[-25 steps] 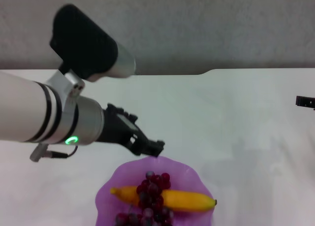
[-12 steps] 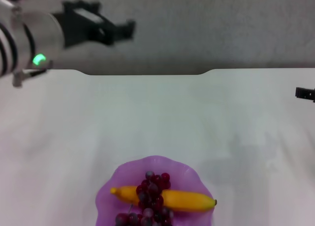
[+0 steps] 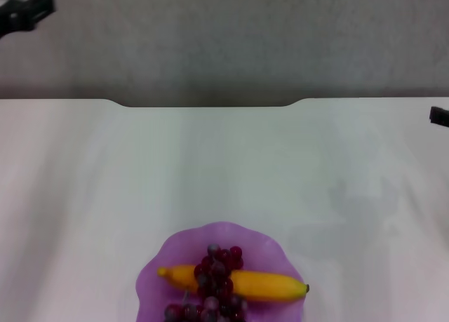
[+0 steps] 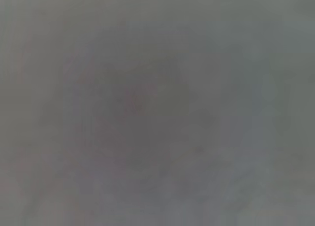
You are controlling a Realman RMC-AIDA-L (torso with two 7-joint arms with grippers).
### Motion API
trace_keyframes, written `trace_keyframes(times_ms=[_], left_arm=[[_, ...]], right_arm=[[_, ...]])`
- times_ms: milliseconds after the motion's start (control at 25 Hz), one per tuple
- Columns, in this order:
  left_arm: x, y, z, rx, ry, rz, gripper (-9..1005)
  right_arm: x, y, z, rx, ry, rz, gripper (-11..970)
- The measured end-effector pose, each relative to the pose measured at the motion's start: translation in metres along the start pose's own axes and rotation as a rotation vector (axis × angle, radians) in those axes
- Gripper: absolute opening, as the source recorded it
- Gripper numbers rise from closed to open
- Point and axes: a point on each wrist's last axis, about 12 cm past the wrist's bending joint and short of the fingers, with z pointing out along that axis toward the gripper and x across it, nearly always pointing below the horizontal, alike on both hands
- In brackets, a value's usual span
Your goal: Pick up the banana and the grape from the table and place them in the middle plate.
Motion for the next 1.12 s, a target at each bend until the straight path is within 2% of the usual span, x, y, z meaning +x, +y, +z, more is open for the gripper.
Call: trace_keyframes(times_ms=[160,480,880,1120], left_arm=[[0.021,0.027,0.001,-0.078,0.047,-0.092,855],[0.052,0.05,-0.007,-0.172,0.071,-0.124,853],[0.08,0.056,-0.011,-0.209,0.124,-0.135,851],[0.081,0.056,-0.011,-0.206,0.13,-0.136,850]], right_arm=[[0.006,-0.005,0.006,0.001,-0.053,0.02,877],[0.02,-0.019,0.014,0.06,-0.113,0.007,877],[0.031,-0.014,0.02,0.076,-0.124,-0.021,877],[0.032,-0.011,0.021,0.068,-0.122,-0.019,877]])
